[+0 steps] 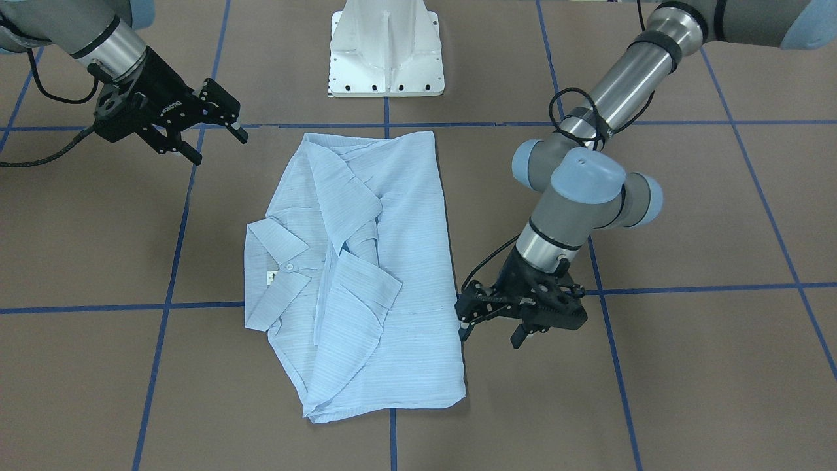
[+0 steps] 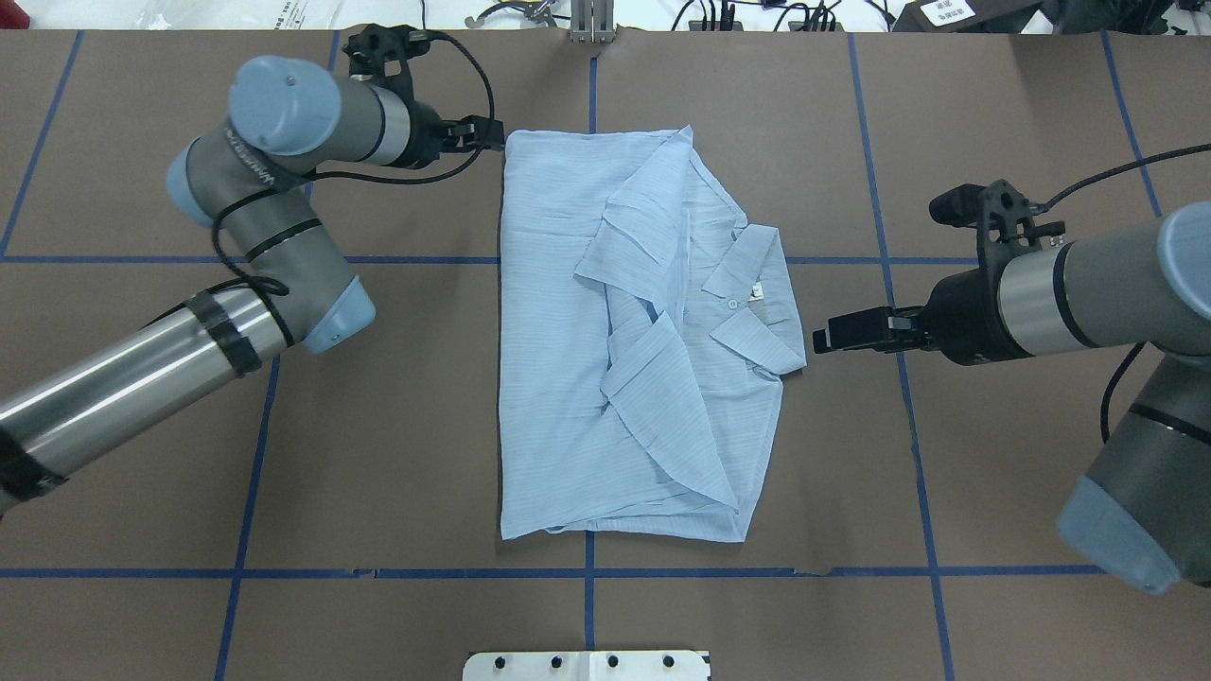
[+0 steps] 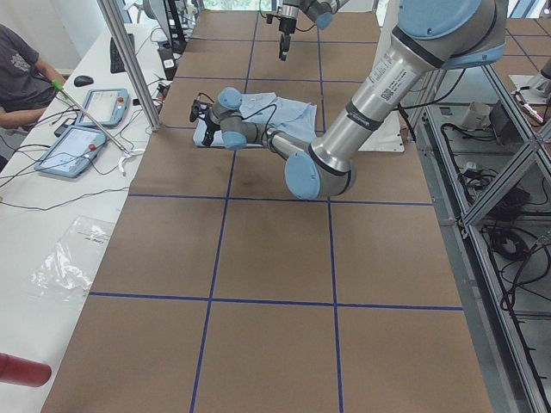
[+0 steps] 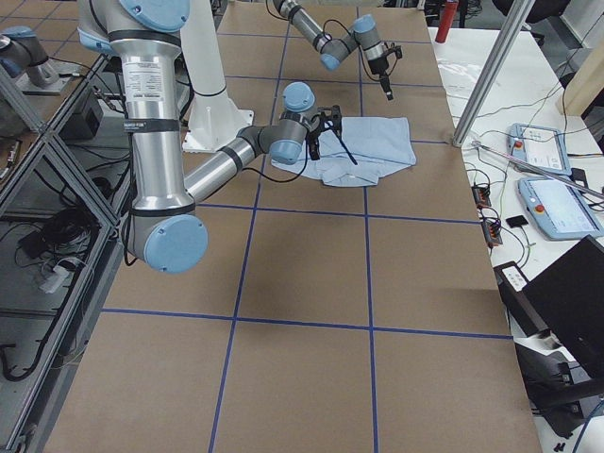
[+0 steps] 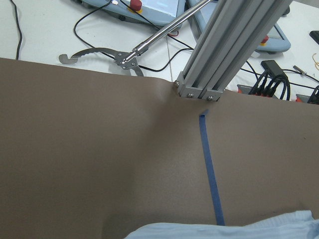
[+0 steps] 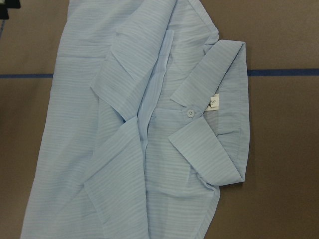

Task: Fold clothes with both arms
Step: 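Move the right gripper over the shirt's collar and lower it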

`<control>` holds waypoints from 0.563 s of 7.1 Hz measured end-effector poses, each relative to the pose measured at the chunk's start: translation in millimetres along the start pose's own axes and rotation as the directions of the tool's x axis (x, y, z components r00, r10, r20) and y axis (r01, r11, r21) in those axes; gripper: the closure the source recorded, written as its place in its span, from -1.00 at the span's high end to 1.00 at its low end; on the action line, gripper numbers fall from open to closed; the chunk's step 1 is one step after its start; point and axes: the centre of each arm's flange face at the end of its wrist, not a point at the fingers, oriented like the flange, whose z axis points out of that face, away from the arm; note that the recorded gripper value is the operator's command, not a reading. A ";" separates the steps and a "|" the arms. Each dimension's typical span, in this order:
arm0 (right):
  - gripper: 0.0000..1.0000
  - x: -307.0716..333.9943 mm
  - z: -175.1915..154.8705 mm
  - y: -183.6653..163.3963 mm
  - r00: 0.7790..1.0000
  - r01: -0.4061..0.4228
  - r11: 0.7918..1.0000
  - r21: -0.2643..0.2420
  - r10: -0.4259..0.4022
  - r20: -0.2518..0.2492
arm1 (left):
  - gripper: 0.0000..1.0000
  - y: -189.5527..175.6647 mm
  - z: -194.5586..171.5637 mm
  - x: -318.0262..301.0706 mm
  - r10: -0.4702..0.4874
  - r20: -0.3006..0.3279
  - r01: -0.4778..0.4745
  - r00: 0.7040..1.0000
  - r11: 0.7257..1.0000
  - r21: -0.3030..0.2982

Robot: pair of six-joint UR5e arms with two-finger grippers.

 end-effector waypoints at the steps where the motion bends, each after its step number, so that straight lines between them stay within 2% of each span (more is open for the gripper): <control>1: 1.00 -12.5 18.6 11.8 0.999 0.011 1.000 0.011 -0.011 -0.043 | 1.00 17.3 -31.3 -18.8 0.001 -0.003 -0.001 1.000 1.000 -0.013; 3: 1.00 -66.5 64.5 30.7 0.985 0.038 0.999 -0.006 -0.038 -0.168 | 1.00 43.9 -96.6 -30.9 0.001 0.000 -0.001 1.000 1.000 -0.025; 4: 1.00 -105.0 89.5 35.1 0.969 0.060 0.998 -0.014 -0.061 -0.239 | 1.00 56.8 -129.4 -28.5 0.000 0.016 0.001 1.000 0.999 -0.039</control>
